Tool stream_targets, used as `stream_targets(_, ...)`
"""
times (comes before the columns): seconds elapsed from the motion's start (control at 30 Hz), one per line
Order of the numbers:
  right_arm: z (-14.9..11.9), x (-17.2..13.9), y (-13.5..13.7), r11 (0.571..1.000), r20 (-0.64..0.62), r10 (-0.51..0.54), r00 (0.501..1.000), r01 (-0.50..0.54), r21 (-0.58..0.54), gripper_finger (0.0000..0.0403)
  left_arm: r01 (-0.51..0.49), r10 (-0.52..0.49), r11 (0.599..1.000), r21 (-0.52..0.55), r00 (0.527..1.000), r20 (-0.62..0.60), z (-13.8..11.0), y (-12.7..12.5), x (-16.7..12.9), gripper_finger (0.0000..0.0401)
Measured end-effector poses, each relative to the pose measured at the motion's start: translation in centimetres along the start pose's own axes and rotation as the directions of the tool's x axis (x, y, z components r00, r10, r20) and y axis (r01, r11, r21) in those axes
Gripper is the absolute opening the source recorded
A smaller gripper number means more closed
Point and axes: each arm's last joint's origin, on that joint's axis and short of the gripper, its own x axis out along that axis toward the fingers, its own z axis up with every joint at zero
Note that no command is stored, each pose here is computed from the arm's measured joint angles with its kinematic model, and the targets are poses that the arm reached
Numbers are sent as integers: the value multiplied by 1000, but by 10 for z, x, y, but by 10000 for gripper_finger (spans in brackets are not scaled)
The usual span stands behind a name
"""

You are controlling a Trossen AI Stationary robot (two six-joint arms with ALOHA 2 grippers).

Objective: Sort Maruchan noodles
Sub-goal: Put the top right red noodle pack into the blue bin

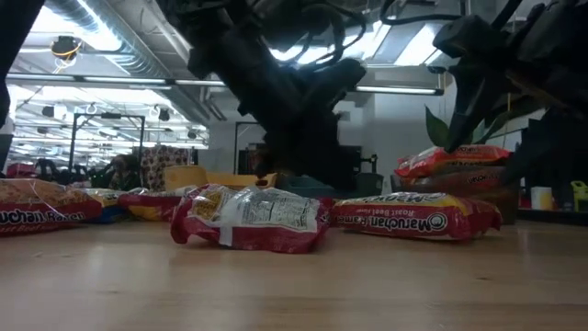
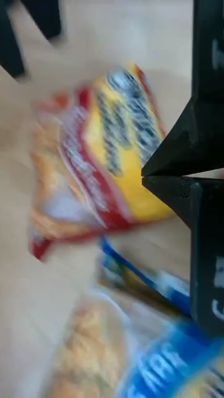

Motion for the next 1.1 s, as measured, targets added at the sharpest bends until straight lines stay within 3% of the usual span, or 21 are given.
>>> stream_targets(0.5,-1,1,3,999,-1,29,1000,-29,22,291,-66,68,997,36,994,-87,-16,9,13,0)
stream_targets(0.73,-6,15,0,999,14,-22,1000,22,44,291,-83,89,994,68,992,-92,-16,11,13,0)
stream_targets(1.1,-18,43,4,993,52,15,999,-21,118,291,-106,116,990,91,987,-112,-18,14,13,0)
